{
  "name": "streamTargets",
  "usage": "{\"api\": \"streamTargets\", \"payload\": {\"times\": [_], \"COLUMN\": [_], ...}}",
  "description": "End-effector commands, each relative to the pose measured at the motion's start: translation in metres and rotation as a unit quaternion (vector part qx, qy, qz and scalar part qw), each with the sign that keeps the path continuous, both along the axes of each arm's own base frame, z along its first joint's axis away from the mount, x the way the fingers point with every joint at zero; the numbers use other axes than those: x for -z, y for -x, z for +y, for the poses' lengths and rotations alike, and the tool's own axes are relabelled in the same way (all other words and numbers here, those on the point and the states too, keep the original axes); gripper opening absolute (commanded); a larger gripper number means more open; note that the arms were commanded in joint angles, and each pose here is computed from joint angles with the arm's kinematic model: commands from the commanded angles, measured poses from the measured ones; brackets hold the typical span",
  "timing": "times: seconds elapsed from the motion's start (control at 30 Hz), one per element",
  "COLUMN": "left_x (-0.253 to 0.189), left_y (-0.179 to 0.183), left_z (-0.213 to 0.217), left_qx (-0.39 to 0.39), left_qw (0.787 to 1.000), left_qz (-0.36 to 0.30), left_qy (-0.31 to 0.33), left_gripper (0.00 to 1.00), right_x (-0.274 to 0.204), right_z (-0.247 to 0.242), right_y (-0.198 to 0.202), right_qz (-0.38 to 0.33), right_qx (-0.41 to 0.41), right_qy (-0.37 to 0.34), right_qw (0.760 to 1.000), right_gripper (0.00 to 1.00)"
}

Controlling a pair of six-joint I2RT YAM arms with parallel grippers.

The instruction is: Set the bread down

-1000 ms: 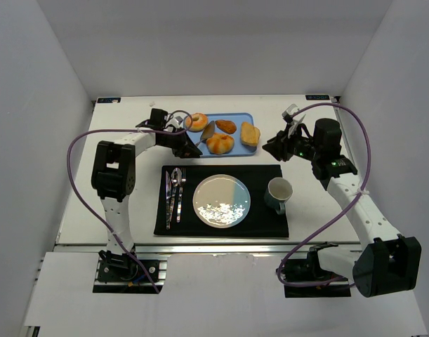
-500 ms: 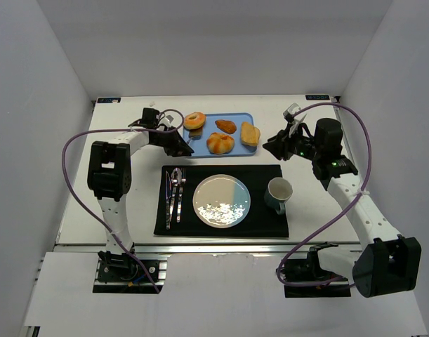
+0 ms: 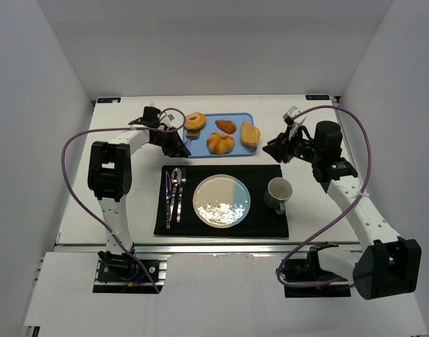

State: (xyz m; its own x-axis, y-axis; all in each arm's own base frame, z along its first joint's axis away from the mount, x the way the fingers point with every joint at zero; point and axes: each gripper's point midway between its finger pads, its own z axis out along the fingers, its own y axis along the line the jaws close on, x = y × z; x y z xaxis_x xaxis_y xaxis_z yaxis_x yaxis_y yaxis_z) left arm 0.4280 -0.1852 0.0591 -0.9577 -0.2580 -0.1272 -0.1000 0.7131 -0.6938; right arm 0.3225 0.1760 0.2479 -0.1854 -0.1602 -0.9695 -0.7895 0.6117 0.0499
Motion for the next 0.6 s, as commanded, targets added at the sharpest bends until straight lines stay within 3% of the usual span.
{"api": "streamTargets", "payload": {"times": [0.0, 0.57], "left_x": [-0.013, -0.042], "left_y": [-0.006, 0.015], "left_z": [0.002, -0.004], "left_qx": [0.031, 0.079], "left_qw": [0.998, 0.980], "left_qz": [-0.046, -0.171], "left_qy": [-0.030, -0.059], "left_gripper": [0.00, 0.00], "right_x": [-0.015, -0.012], "right_z": [-0.001, -0.002], "right_y": [0.002, 0.007], "right_qz": [-0.028, -0.030], "right_qx": [-0.003, -0.004], "right_qy": [-0.009, -0.004], "right_qw": [1.000, 1.000], "right_gripper": [0.37, 0.37]}}
